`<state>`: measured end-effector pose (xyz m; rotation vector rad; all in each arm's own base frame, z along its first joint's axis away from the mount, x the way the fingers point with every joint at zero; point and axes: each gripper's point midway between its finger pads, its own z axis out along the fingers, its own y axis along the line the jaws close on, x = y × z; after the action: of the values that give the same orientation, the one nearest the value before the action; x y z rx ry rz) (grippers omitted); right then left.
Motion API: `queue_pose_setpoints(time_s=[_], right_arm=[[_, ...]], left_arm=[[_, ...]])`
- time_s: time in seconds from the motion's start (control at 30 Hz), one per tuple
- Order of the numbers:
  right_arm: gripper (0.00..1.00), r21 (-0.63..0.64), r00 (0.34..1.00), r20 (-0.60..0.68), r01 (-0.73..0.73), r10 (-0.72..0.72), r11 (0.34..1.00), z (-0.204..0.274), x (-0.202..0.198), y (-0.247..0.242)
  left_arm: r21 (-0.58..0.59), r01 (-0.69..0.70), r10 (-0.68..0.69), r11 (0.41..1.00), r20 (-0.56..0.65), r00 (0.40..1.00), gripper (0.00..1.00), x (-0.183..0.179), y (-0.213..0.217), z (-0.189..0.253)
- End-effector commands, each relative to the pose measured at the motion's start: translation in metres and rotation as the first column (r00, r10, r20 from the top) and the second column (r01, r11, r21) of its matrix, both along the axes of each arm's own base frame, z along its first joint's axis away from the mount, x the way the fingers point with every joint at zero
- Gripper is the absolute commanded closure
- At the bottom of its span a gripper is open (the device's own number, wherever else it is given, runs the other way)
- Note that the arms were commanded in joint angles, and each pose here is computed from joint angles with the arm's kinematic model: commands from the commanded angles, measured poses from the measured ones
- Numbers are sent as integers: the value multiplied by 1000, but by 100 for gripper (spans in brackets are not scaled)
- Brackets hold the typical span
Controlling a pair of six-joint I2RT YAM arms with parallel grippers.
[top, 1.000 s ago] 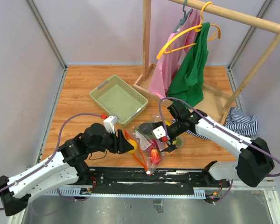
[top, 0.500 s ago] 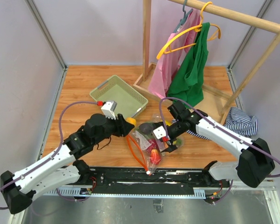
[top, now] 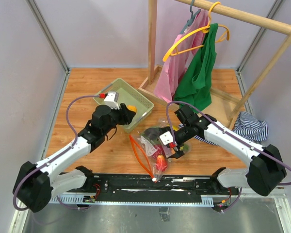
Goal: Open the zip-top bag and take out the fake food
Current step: Place the fake fruit in the bin.
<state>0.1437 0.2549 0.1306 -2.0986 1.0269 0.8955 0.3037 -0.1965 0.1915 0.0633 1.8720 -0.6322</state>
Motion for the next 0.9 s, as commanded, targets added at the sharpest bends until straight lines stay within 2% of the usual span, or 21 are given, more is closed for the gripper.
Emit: queue_pose_setpoints(time_s=[0.0, 0.27, 0.37, 0.4, 0.47, 0.6, 0.63, 0.87], right_arm=[[2, 16, 1000, 24, -12, 12, 1000, 9, 2, 0], [1, 3, 1000, 24, -8, 8, 1000, 5, 4, -1], [1, -1, 1000, 21, -8, 8, 1000, 4, 4, -1], [1, -1, 1000, 21, -9, 9, 1000, 4, 4, -1], [1, -3, 1000, 20, -8, 8, 1000, 3, 5, -1], [2, -7, 1000, 18, -7, 7, 1000, 2, 5, -2], [1, -8, 1000, 17, -8, 8, 1000, 1, 4, -2], [1, -7, 1000, 18, -8, 8, 1000, 1, 4, -1]], left_arm=[[-7, 11, -11, 1000, 41, 999, 87, 19, 1, 1], [-13, 17, -18, 1000, -66, 998, 87, 46, 1, -36], [-11, 28, -29, 1000, -102, 994, 84, 50, -3, -47], [-10, 27, -28, 1000, -109, 994, 79, 52, -3, -49], [-1, 2, -2, 1000, -117, 993, 52, 57, -1, -52], [39, -92, 96, 995, -115, 989, 10, 72, 11, -53], [51, -108, 114, 993, -118, 987, 2, 75, 14, -53], [24, -66, 68, 998, -79, 995, 1, 70, 9, -35]])
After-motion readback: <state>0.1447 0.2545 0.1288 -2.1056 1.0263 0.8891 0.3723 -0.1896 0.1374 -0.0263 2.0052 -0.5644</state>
